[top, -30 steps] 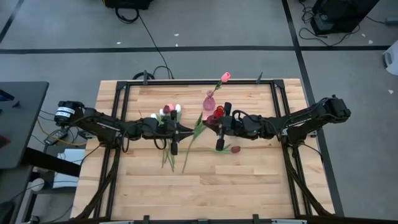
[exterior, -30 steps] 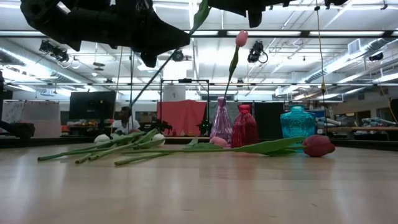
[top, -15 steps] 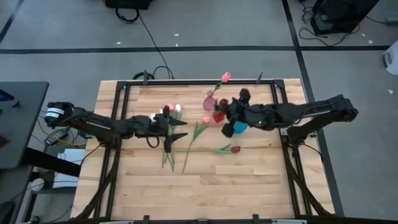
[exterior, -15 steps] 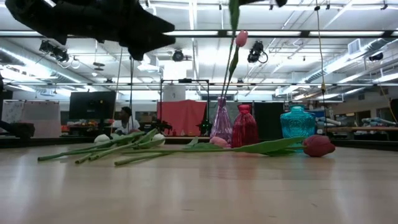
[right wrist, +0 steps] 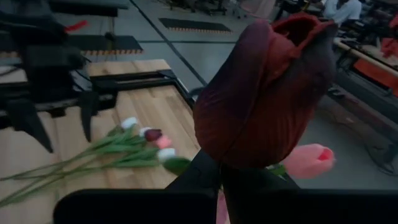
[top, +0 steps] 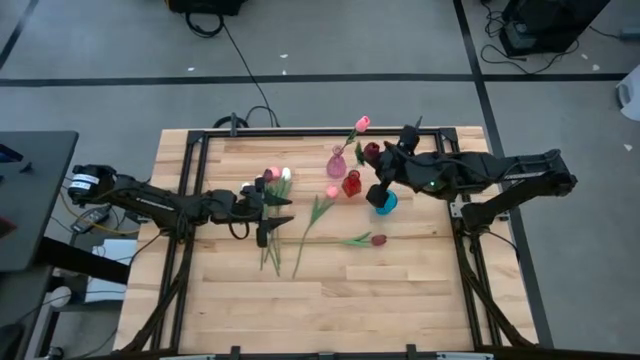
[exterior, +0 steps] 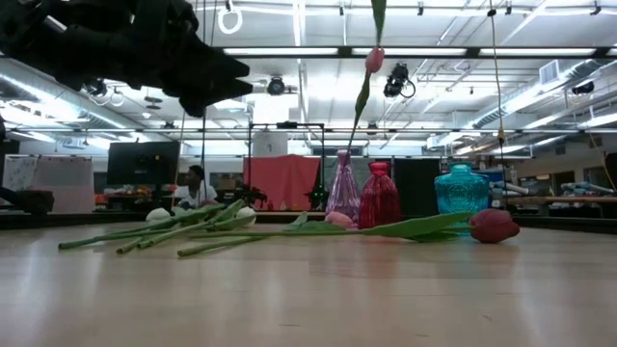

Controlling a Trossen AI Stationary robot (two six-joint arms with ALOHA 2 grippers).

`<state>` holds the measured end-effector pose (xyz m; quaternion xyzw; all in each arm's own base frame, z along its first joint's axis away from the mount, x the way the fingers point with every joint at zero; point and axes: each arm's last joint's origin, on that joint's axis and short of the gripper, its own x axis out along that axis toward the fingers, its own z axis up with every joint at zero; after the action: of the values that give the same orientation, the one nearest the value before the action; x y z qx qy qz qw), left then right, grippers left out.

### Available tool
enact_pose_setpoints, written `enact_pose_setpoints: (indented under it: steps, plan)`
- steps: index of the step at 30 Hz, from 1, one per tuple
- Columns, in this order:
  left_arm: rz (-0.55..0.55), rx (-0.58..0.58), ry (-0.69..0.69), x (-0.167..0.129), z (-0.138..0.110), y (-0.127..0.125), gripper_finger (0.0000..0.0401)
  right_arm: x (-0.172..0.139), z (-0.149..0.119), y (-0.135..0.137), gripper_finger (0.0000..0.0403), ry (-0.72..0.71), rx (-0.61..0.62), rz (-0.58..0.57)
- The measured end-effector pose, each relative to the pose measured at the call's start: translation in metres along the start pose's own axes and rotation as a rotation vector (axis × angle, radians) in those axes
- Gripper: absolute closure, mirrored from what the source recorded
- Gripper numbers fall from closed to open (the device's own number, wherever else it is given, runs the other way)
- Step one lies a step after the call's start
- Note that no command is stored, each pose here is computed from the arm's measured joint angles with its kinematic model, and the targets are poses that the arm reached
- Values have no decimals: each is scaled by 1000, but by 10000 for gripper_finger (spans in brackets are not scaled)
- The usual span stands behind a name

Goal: Sort flowers into vase by color
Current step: Put the red flower into the red vase

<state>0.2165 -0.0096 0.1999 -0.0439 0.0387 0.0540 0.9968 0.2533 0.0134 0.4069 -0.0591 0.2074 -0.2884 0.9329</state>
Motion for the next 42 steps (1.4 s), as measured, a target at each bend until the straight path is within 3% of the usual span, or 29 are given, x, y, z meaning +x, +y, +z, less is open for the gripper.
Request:
enact_pose_setpoints:
  steps: [7,33,42]
  plan:
    - [0,-11,4,0,0,0,174,4,-6,-8,385,64,32,-32]
    - [19,-22,5,0,-1,1,174,-1,-3,-10,385,36,41,19]
    - [18,-69,2,0,0,1,174,9,-16,-8,379,102,58,-3]
